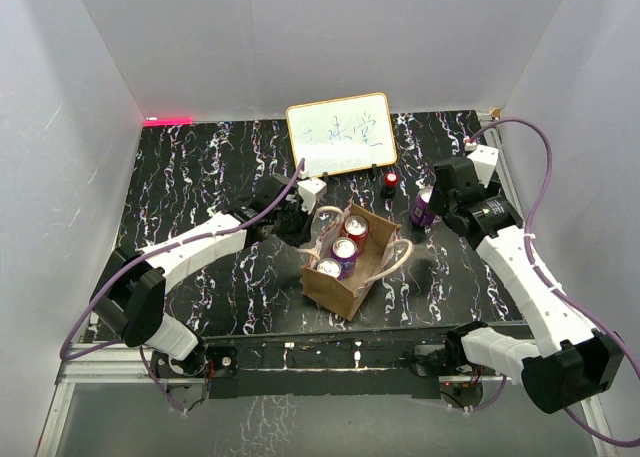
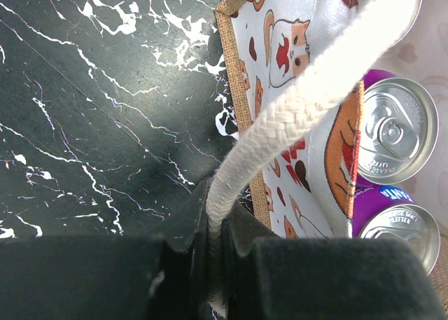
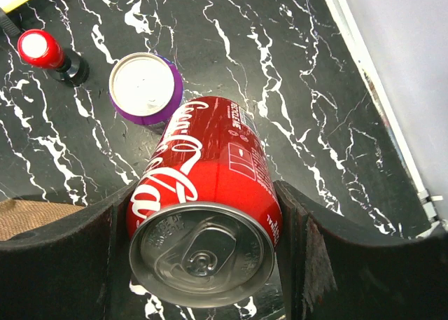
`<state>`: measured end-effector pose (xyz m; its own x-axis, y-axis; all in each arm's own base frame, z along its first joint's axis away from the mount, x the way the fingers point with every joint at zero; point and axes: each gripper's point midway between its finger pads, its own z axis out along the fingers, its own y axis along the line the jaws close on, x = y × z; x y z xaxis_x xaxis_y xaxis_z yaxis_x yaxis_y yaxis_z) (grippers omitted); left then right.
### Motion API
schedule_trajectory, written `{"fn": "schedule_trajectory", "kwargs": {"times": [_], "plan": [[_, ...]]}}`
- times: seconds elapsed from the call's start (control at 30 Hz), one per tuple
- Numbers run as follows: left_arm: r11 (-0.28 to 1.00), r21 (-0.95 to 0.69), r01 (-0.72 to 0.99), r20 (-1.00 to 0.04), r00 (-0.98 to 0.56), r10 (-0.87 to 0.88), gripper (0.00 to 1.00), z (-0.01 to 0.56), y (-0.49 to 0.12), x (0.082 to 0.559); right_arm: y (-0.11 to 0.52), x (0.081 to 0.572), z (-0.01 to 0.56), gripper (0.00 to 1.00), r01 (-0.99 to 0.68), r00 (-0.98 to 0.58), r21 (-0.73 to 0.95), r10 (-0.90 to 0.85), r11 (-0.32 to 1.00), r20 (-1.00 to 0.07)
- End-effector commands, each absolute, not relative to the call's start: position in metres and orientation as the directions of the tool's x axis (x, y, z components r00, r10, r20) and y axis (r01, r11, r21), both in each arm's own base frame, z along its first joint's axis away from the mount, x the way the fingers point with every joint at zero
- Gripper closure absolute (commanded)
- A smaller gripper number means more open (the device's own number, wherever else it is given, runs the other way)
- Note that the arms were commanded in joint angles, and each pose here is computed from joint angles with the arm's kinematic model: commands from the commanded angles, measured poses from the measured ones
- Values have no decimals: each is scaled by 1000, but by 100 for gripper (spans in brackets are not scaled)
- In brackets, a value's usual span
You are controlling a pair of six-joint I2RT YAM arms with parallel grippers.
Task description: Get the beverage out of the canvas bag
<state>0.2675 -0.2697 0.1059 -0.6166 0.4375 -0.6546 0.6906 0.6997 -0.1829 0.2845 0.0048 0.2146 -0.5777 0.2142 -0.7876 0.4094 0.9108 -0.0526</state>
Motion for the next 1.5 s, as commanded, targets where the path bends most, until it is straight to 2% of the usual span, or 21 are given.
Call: {"fn": "schedule_trajectory", "kwargs": {"times": [0.0, 0.33, 0.83, 1.0, 1.27, 1.37, 1.47], "plan": [[684, -182, 707, -676, -594, 435, 100, 121, -274, 266, -13, 311, 241, 93, 489, -443, 85, 331, 868, -833], [679, -187, 710, -676, -594, 435, 100, 121, -276, 265, -54, 347, 194, 92, 632, -401, 222, 558, 743, -726], [668, -198, 717, -674, -595, 438, 100, 121, -279, 262, -62, 394, 125, 92, 652, -555, 155, 607, 742, -569], [669, -197, 717, -676, -593, 437, 100, 122, -279, 262, -64, 395, 117, 91, 658, -559, 148, 610, 739, -562], [669, -195, 717, -679, -591, 436, 100, 124, -278, 262, -68, 393, 111, 85, 667, -562, 120, 603, 735, -565], [669, -194, 717, -681, -590, 434, 100, 125, -278, 262, -70, 393, 112, 77, 672, -556, 118, 603, 731, -572], [669, -194, 718, -680, -590, 436, 100, 125, -278, 261, -69, 394, 113, 64, 670, -554, 125, 605, 732, -572]]}}
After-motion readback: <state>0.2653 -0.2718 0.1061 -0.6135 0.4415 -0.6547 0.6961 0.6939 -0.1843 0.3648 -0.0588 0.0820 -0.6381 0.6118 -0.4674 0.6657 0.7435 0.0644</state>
